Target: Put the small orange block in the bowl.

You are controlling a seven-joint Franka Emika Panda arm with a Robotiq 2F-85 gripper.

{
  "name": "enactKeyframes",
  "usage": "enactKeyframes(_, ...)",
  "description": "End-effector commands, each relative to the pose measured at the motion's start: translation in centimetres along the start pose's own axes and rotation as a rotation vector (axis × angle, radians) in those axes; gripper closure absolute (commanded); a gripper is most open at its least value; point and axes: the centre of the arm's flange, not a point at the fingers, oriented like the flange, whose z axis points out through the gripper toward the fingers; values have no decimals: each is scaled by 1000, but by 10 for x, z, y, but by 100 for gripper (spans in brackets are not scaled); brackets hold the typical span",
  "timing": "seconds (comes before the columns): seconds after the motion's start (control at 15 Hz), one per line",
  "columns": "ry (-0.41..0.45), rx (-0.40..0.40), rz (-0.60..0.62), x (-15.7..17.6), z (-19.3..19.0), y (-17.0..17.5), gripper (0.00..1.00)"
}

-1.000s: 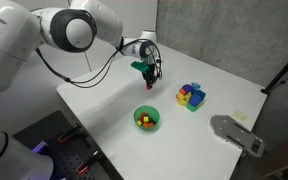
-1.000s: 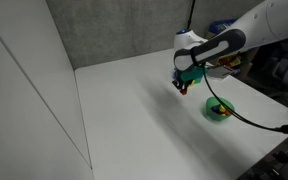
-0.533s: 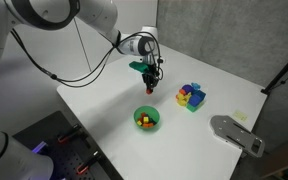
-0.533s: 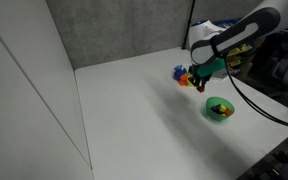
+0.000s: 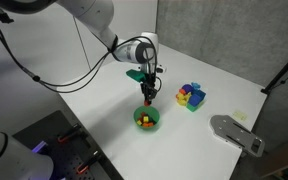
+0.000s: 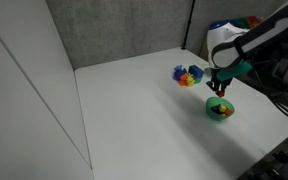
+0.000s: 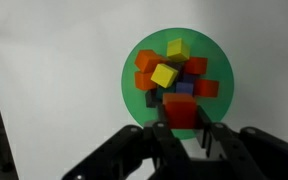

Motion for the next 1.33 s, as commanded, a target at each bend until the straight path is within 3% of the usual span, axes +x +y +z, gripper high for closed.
enactKeyframes(0.0, 1, -20, 33, -22, 16, 20, 45)
enactKeyframes(0.07, -3, -23, 37, -24, 20, 22, 44)
enactKeyframes(0.47, -5, -5, 18, -33, -2, 28, 1)
enactKeyframes(0.87, 8, 32, -25, -63, -66, 34, 0)
enactKeyframes(1.27, 57, 126, -91, -113, -129, 58, 0)
